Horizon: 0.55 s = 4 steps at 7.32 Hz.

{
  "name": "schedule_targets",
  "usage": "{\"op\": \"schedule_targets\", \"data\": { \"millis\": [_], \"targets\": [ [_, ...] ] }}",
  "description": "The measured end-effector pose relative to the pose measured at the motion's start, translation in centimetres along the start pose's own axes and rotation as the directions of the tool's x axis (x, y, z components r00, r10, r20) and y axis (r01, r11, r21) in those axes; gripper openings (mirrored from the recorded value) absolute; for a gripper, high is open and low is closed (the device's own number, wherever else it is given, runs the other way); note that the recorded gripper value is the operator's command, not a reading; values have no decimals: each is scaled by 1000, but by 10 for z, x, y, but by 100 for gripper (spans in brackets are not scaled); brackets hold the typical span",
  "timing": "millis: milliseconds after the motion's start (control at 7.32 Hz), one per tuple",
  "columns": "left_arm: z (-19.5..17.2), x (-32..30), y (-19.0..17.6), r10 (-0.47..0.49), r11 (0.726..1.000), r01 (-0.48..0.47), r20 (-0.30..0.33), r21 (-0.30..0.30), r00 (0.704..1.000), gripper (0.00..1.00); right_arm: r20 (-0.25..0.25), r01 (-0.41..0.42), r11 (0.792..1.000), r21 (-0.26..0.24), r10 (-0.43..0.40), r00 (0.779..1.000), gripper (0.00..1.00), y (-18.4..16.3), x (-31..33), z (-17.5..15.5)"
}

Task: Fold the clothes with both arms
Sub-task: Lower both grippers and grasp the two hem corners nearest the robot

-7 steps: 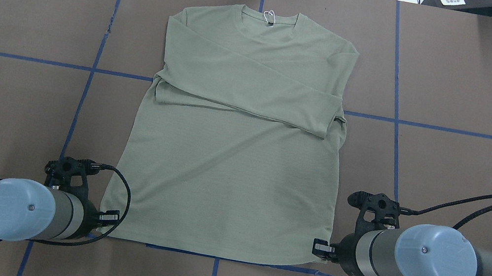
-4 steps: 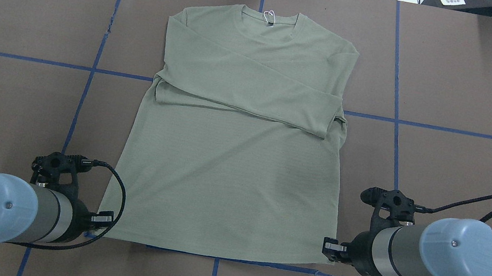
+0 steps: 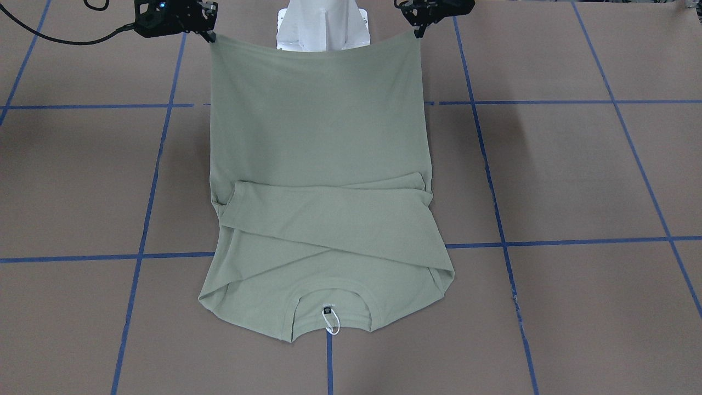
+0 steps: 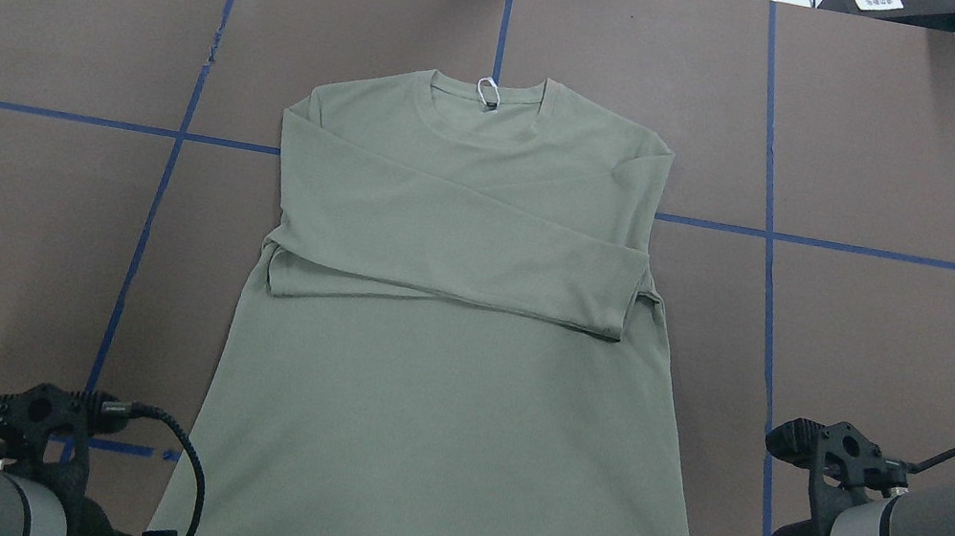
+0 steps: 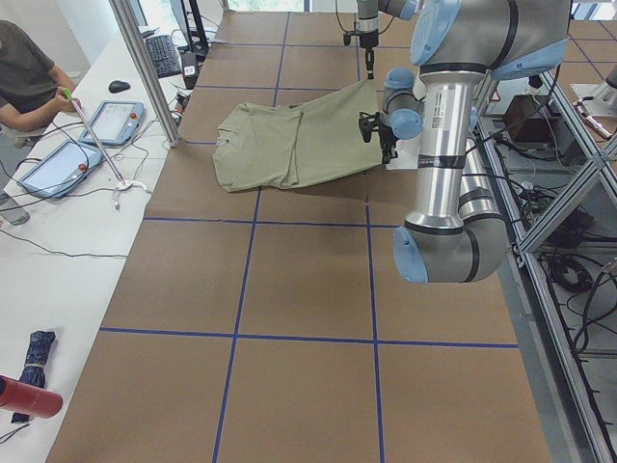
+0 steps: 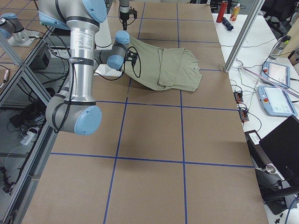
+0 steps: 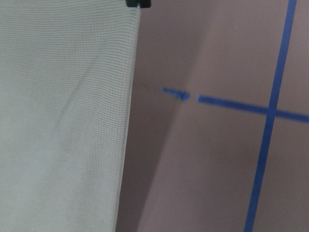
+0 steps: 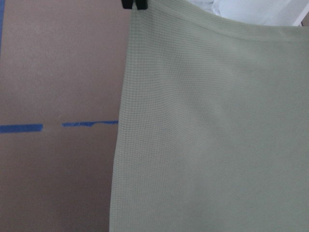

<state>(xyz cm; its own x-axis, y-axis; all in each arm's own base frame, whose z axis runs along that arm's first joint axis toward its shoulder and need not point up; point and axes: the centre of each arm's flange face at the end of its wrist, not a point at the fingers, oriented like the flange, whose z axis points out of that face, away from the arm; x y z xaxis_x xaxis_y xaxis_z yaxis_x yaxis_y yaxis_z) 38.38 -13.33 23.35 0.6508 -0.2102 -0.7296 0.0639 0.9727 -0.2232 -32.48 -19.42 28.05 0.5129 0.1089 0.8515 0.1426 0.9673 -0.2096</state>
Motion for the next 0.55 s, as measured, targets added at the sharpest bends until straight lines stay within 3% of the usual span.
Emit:
{"op": "schedule_targets", "data": {
  "millis": [137, 273, 547],
  "targets": [
    [-9, 1, 6, -6, 1000, 6, -5, -11, 1000, 0, 8, 1, 1000, -12, -1, 1000, 0, 0, 0, -6],
    [-17, 3, -6, -5, 1000, 5, -17, 12, 1000, 0, 9, 4, 1000, 8, -5, 1000, 0, -12, 3, -8],
    [-43, 3, -65, 28, 993, -22, -44, 119, 999, 0, 12, 17, 994, 107, -19, 1000, 0, -59, 11, -21]
  ]
}}
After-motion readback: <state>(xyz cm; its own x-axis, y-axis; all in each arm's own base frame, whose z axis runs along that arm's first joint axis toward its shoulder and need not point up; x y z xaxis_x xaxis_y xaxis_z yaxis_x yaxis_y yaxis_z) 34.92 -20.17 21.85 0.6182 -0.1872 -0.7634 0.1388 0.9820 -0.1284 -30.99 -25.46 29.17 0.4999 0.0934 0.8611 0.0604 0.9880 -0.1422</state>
